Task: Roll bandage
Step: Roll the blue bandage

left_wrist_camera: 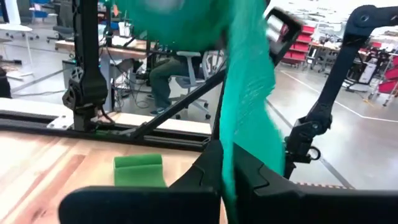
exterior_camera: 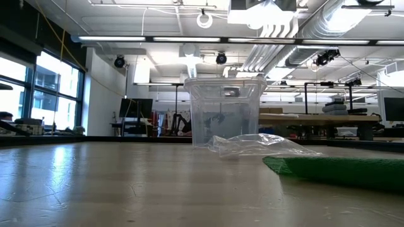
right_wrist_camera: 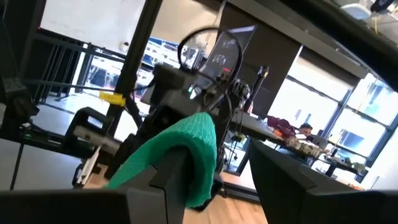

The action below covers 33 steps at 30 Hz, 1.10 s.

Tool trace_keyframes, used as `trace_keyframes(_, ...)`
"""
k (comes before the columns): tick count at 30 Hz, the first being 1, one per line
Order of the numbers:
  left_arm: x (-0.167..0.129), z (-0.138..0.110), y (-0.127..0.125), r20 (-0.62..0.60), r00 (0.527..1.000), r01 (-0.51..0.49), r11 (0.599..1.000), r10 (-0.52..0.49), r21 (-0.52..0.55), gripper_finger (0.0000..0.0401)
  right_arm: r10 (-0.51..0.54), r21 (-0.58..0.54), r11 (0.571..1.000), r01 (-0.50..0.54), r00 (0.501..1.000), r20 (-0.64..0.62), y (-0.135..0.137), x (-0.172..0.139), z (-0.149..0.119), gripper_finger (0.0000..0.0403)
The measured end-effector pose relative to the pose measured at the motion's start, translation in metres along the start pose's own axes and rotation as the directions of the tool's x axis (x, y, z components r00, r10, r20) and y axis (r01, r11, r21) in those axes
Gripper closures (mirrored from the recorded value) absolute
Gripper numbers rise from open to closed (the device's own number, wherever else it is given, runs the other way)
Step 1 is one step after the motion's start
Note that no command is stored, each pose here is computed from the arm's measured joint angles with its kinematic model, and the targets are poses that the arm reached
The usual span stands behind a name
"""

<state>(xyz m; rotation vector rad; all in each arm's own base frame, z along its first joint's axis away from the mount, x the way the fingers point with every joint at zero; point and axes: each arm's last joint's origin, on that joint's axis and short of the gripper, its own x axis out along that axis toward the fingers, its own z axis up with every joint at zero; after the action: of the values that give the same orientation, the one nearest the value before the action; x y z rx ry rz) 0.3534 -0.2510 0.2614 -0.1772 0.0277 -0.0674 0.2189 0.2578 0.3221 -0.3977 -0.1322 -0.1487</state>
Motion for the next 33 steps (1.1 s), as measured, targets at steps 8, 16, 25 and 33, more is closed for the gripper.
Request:
trace_keyframes(8, 0.010, -0.027, -0.003, -0.031, 0.998, 0.051, 0.997, -0.053, -0.064, 0.0401, -0.009, -0.011, 1.000, 0.009, 1.000, 0.016, 0.000, -0.004, 0.004, 0.0249)
trace_keyframes(16, 0.008, -0.023, -0.004, -0.010, 0.998, 0.054, 0.998, -0.054, -0.023, 0.0401, 0.011, -0.022, 1.000, -0.011, 1.000, 0.002, 0.003, -0.006, 0.002, 0.0273)
trace_keyframes(25, 0.005, -0.014, -0.004, 0.001, 0.999, 0.046, 0.999, -0.046, 0.007, 0.0401, 0.031, -0.064, 0.997, -0.032, 0.999, -0.020, 0.006, -0.007, -0.002, 0.0386)
trace_keyframes(33, 0.004, -0.026, -0.001, -0.119, 0.992, 0.030, 0.999, -0.033, -0.027, 0.0401, 0.082, -0.160, 0.985, -0.069, 0.994, 0.078, 0.007, -0.016, 0.010, 0.0397)
